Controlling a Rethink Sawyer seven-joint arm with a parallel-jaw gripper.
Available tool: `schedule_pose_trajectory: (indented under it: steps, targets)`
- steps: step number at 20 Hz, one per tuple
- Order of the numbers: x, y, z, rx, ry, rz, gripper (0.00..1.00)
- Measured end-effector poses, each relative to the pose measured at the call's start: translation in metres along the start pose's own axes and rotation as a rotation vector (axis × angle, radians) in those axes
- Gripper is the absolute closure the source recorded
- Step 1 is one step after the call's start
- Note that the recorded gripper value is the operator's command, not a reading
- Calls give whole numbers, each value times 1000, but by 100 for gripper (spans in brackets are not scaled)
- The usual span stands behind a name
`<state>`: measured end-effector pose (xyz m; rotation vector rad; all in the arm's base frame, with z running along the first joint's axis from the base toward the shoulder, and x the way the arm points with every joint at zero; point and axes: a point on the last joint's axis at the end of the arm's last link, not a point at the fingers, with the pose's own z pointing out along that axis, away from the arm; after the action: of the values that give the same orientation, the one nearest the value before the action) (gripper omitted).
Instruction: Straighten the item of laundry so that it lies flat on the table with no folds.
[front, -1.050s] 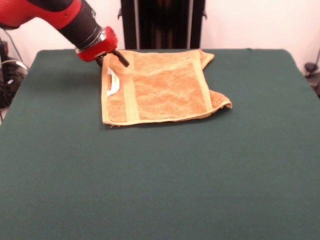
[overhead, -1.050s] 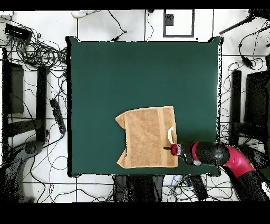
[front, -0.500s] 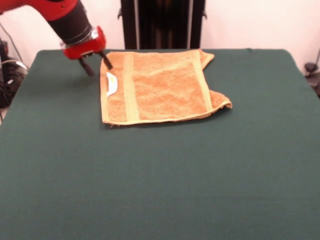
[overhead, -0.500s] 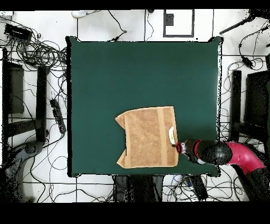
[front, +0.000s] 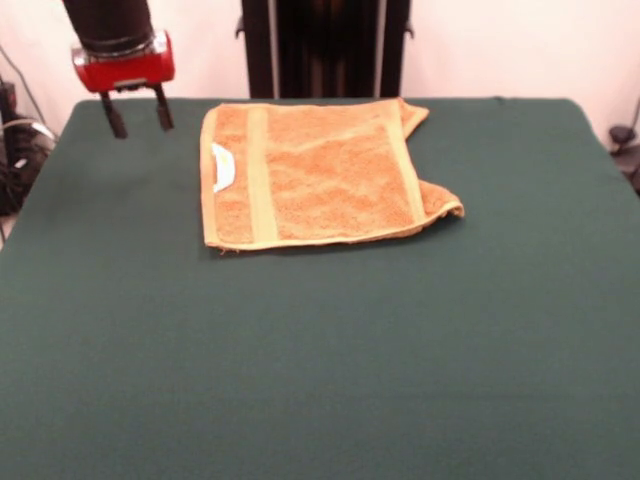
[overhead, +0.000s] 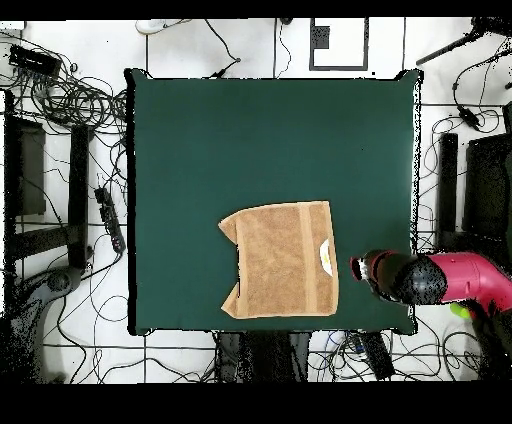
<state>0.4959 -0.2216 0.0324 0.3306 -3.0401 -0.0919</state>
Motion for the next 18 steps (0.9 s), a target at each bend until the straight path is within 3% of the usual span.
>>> schedule_pose_trajectory:
  steps: [2, 8, 9, 15, 18]
  targets:
    - [-13, 3, -17, 47, -8, -27, 0]
    - [-38, 23, -42, 63, -19, -40, 0]
    - [-45, 34, -43, 86, -7, -60, 0]
    - [-55, 78, -27, 193, 59, -141, 0]
    - [-57, 136, -5, 285, 79, -162, 0]
